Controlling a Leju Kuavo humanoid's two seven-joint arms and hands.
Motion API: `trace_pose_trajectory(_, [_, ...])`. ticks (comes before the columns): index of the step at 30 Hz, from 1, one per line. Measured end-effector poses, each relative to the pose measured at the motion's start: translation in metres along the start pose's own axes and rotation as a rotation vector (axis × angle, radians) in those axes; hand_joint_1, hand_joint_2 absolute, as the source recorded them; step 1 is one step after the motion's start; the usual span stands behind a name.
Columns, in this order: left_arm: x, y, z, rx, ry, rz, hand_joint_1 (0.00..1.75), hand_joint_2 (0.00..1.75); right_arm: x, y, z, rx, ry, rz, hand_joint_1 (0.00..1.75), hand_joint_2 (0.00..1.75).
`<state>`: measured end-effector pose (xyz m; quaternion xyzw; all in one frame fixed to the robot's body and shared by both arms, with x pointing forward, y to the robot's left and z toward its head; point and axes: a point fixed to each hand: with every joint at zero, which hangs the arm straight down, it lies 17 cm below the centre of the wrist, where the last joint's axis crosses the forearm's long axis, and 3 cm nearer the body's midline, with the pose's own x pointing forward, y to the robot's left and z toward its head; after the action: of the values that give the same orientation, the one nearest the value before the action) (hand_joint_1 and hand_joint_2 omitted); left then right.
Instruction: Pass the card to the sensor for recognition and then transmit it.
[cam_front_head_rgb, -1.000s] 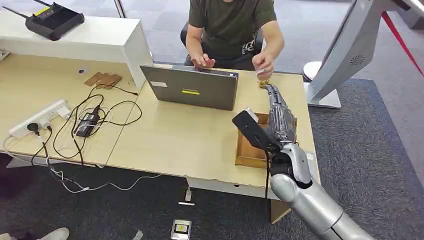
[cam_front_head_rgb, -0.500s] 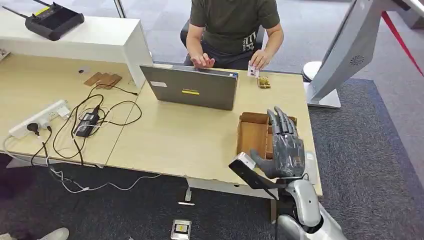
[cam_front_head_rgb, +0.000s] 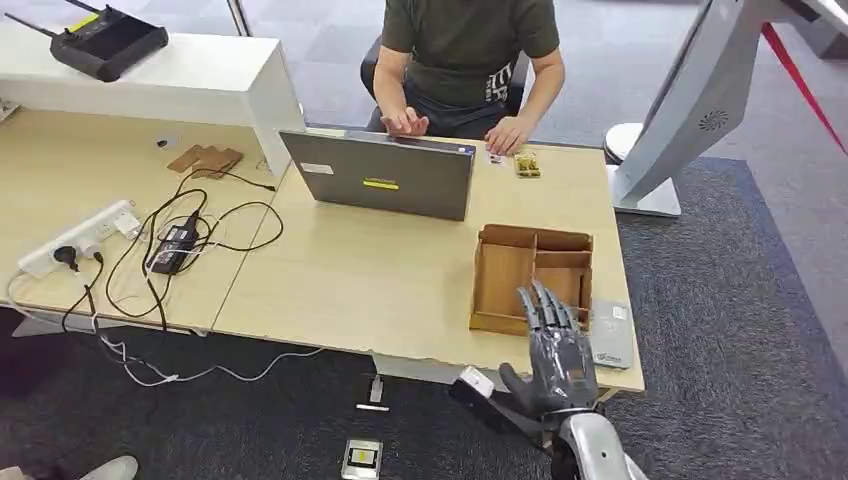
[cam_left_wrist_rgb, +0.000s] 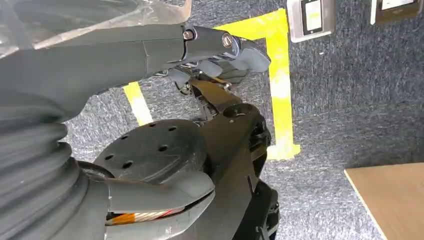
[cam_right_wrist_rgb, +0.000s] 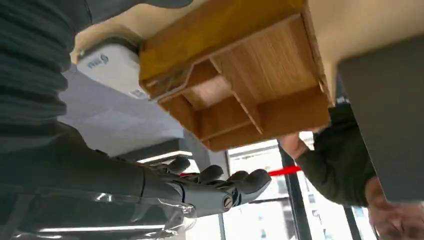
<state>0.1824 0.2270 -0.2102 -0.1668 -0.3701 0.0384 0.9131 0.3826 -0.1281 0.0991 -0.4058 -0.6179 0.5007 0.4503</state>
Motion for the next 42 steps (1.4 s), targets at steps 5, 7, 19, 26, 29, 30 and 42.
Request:
trace_pose_trajectory(5, [-0.002,0.0,0.001,0.006,-0.002,0.01,0.0,1.75,-0.015,0.027,-0.003,0.072,0.053,0.065,0.0,1.75])
trace_pose_trajectory(7, [-0.003,0.0,0.002,0.011,-0.002,0.013,0.0,1.75,-0.022,0.031,-0.006,0.073,0.076,0.094,0.0,1.75])
trace_pose_trajectory(19, [-0.006,-0.002,0.002,0.015,0.001,0.021,0.0,1.75,-0.058,0.034,-0.023,0.051,0.169,0.223,0.0,1.75])
trace_pose_trajectory(26, [-0.007,-0.003,0.002,0.012,0.009,0.018,0.0,1.75,-0.08,0.031,-0.027,0.047,0.214,0.269,0.0,1.75])
trace_pose_trajectory(29, [-0.007,-0.003,0.001,0.011,0.011,0.016,0.0,1.75,-0.089,0.032,-0.026,0.055,0.23,0.283,0.0,1.75])
trace_pose_trajectory(30, [-0.007,-0.003,0.001,0.011,0.013,0.016,0.0,1.75,-0.091,0.032,-0.026,0.058,0.235,0.286,0.0,1.75])
trace_pose_trajectory(42, [-0.006,-0.003,-0.001,0.007,0.028,0.013,0.0,1.75,-0.119,0.027,-0.031,0.071,0.282,0.28,0.0,1.75])
